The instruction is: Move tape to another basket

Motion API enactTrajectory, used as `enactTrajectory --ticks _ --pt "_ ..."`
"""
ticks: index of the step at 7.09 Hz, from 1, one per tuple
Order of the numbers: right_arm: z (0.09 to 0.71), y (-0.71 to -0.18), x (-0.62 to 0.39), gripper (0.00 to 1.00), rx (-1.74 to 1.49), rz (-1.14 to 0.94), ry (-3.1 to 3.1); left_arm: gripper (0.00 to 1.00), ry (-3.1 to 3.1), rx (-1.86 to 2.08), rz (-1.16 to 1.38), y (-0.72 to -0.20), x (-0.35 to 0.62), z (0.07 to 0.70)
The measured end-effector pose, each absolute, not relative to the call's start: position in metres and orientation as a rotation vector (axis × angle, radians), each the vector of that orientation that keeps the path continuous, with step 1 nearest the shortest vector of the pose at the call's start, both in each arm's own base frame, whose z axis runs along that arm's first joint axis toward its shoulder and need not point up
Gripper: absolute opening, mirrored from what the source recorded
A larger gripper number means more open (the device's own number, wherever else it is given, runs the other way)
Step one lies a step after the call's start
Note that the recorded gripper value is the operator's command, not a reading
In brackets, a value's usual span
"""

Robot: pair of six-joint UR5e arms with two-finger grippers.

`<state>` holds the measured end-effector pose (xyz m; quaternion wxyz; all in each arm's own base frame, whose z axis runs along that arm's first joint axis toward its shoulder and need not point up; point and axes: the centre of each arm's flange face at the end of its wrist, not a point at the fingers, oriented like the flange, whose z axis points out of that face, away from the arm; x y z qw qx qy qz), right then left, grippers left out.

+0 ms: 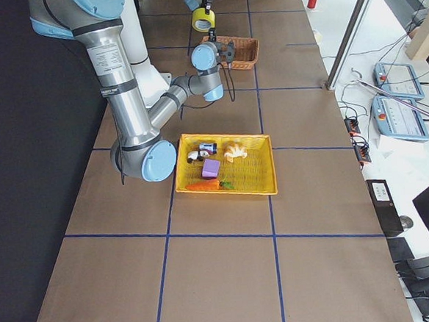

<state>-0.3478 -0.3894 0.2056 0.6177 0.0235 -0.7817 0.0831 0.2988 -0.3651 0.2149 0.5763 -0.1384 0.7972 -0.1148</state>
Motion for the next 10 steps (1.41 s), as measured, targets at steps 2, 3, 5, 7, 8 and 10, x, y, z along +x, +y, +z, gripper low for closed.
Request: enactTrajectory --ticks 2,3,5,7,8,10 --pt "0.209 -0.437 -0.309 1.0 0.219 0.223 -1.574 0.08 1.722 -0.232 -0.268 -0.387 0.297 0.221" --pt "0.219 -0.457 -0.295 1.0 0.282 0.222 -1.455 0.08 1.655 -0.191 -0.258 -0.395 0.299 0.226" --pt "0.25 -0.487 -0.274 1.0 0.358 0.171 -1.226 0.08 1.505 -0.119 -0.224 -0.408 0.311 0.24" --pt "0.283 -0.508 -0.256 1.0 0.378 0.067 -1.005 0.08 1.326 -0.026 -0.195 -0.418 0.331 0.259" --pt "0.298 -0.518 -0.241 1.0 0.376 0.01 -0.913 0.07 1.217 0.023 -0.182 -0.415 0.355 0.272" --pt "0.331 -0.524 -0.207 1.0 0.356 -0.1 -0.79 0.07 1.022 0.08 -0.141 -0.402 0.395 0.293"
